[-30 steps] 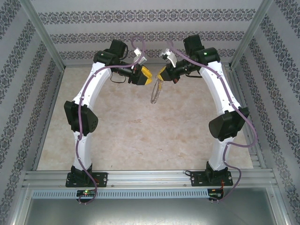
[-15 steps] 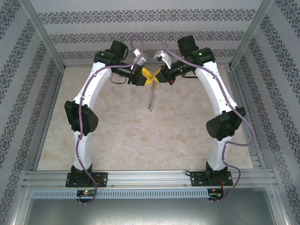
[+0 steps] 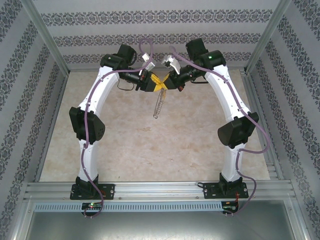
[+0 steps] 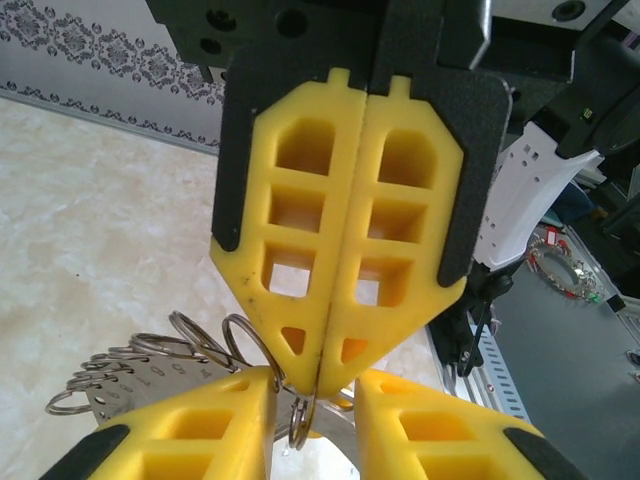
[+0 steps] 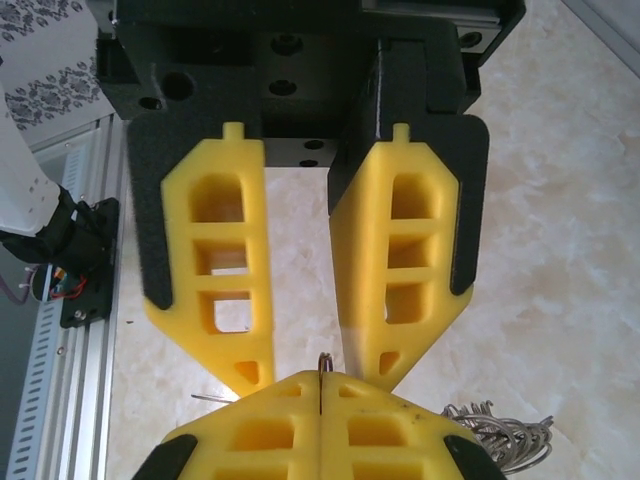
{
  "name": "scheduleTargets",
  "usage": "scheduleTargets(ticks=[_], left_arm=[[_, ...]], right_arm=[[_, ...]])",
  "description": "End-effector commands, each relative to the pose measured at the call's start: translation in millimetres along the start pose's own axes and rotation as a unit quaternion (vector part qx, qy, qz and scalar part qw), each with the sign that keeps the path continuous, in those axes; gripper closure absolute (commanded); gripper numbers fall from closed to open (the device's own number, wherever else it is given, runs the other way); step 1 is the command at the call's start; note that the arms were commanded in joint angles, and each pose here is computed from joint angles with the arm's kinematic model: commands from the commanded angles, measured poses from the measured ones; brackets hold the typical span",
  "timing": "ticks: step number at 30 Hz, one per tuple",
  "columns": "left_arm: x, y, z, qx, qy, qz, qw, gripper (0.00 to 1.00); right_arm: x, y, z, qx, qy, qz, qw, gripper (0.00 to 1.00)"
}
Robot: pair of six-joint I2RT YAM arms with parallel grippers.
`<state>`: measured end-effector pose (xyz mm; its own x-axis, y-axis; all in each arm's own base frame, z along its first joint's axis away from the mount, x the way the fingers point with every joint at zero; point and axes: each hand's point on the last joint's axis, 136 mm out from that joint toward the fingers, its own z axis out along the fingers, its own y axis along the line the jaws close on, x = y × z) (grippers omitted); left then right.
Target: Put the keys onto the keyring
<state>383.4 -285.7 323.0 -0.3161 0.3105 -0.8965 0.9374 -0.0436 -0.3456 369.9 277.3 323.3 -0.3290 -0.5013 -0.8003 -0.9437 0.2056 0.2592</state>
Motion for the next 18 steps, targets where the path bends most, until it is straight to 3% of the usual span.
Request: scheduleTargets(ticks=[1, 5, 8, 13, 18], left_arm=[[-3.1, -5.4, -3.0, 0.021, -0.018, 0.003, 1.0, 0.79], [-3.3, -7.4, -2.4, 0.028, -0.022, 0.003, 0.999, 0.92], [-5.1, -8.8, -3.0, 0.03, -0.025, 0.006, 0.999, 0.95], [-8.5, -10.3, -2.6, 0.037, -0.033, 0.006, 0.999, 0.96], [-9.3, -11.7, -2.5, 0.039, -0.034, 0.003, 0.999, 0.86]], right_arm=[[-12.1, 7.4, 0.3, -0.015, -0.017, -0.021, 1.0, 1.0], [-12.4, 6.7, 0.7, -0.015, -0.018, -0.022, 0.999, 1.0], [-12.8, 6.3, 0.7, -0.015, -0.019, -0.022, 0.999, 1.0], [-13.9, 6.5, 1.4, -0.017, -0.022, -0.021, 0.999, 1.0], [-14.9, 6.9, 1.6, -0.017, -0.023, -0.021, 0.999, 1.0]])
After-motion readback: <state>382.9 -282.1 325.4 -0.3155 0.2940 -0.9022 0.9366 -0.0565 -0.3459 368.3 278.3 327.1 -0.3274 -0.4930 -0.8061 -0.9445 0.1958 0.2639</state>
